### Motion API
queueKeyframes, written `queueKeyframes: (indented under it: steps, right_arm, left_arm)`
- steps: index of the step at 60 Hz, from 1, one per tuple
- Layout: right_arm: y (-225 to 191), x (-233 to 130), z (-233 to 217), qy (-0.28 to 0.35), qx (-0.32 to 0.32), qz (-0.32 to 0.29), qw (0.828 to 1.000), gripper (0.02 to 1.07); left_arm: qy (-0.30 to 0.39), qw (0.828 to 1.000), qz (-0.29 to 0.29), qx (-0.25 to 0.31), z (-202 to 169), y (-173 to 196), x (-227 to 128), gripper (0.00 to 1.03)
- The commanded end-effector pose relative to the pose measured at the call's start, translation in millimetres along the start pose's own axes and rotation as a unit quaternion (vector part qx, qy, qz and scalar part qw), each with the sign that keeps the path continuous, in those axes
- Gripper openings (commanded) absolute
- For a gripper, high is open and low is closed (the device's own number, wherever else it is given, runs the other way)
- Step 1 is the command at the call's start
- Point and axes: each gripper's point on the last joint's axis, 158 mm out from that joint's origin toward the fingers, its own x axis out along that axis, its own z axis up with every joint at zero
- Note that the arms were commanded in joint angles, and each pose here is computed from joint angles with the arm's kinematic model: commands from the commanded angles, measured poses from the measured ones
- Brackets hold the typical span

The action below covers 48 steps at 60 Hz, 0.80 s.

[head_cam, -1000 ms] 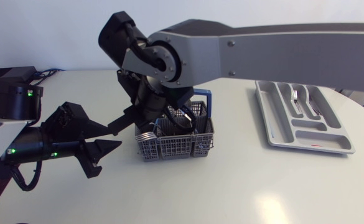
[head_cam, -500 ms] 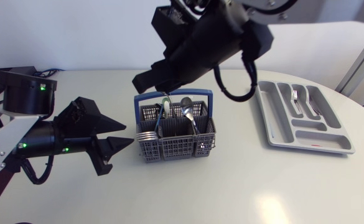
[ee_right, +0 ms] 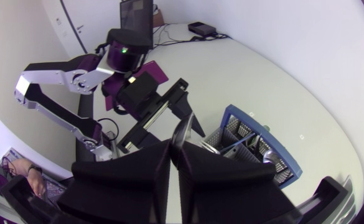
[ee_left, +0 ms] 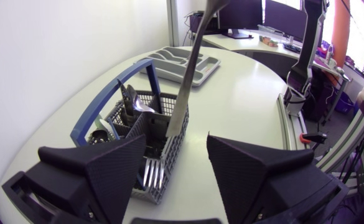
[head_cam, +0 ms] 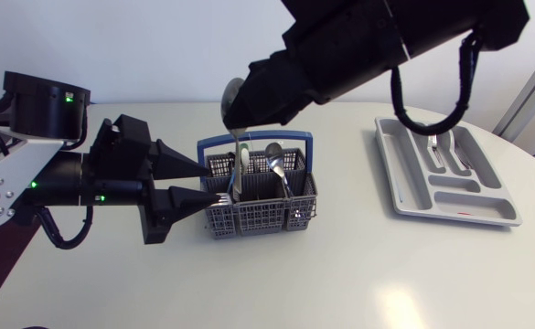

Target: Sort the cutlery from the basket into the organizer compartments.

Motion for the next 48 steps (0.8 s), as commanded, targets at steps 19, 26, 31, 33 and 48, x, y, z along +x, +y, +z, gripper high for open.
queueKeyframes:
  steps: [19,26,31,33,48]
  right_arm:
    - [38,-20,-12,-0.003,-0.024,0.103,0.994,0.09]
    - [42,-25,-10,-0.010,-0.021,0.119,0.993,0.09]
    - [45,-27,-9,-0.013,-0.022,0.126,0.992,0.09]
    - [49,-29,-7,-0.017,-0.024,0.133,0.991,0.09]
    - [59,-36,-5,-0.024,-0.020,0.163,0.986,0.09]
  left_arm:
    - [-0.026,0.993,-0.110,-0.028,11,-23,-12,0.69]
    - [-0.021,0.988,-0.150,-0.026,9,-39,-13,0.66]
    - [-0.028,0.985,-0.171,-0.024,14,-48,-17,0.63]
    - [-0.033,0.982,-0.183,-0.022,17,-53,-21,0.60]
    - [-0.032,0.974,-0.224,-0.008,19,-76,-25,0.46]
